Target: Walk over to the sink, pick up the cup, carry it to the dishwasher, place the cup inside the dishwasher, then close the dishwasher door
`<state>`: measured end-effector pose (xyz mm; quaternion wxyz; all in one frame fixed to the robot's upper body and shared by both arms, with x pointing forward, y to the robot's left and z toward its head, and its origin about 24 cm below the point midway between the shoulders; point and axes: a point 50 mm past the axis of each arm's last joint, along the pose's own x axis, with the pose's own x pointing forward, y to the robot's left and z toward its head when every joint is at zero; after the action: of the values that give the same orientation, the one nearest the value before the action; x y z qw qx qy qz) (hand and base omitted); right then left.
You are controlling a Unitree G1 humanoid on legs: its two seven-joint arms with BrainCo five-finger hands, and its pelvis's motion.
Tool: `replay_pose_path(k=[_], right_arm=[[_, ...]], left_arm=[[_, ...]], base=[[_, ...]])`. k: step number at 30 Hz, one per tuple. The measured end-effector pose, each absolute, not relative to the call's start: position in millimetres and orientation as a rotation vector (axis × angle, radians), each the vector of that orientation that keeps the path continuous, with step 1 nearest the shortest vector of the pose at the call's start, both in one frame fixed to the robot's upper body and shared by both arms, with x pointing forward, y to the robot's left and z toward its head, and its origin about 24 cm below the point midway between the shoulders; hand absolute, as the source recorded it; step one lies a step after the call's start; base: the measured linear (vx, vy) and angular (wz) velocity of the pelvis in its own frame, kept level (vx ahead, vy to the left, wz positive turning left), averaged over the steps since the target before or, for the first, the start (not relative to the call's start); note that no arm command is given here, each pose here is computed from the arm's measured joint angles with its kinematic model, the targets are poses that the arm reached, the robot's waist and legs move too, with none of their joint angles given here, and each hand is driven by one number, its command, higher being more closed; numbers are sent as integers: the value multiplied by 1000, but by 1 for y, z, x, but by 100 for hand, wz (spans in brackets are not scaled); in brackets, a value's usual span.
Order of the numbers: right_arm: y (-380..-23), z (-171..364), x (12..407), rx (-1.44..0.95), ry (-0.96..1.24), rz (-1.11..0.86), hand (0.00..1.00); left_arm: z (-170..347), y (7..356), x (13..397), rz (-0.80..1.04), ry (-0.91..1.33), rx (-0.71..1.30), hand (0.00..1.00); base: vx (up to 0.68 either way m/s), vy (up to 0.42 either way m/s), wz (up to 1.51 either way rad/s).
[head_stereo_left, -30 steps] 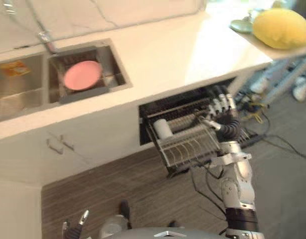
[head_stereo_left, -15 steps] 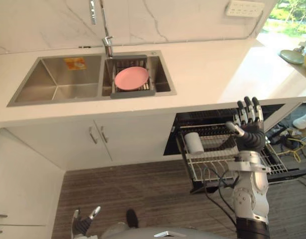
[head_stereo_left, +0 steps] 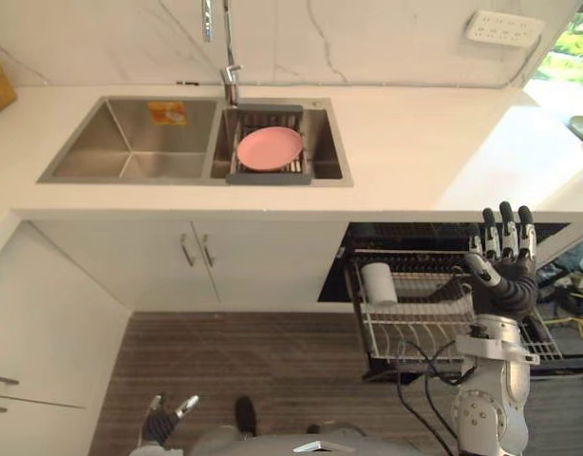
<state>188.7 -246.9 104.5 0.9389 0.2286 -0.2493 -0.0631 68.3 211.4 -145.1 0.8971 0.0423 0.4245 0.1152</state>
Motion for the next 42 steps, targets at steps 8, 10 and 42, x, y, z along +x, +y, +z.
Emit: replay_pose_path(k=[8, 10, 42], right_arm=[[-228, 93, 200, 517, -428, -38, 0], [-225, 88, 202, 528, -402, -27, 0], [-193, 92, 214, 519, -384, 99, 0]], left_arm=[[-148, 213, 62, 239, 907, 90, 0], [-149, 213, 58, 257, 923, 97, 0], [-155, 216, 19, 534, 959, -214, 0]], base=[[35, -11, -8], [-55, -7, -20], [128, 86, -24]])
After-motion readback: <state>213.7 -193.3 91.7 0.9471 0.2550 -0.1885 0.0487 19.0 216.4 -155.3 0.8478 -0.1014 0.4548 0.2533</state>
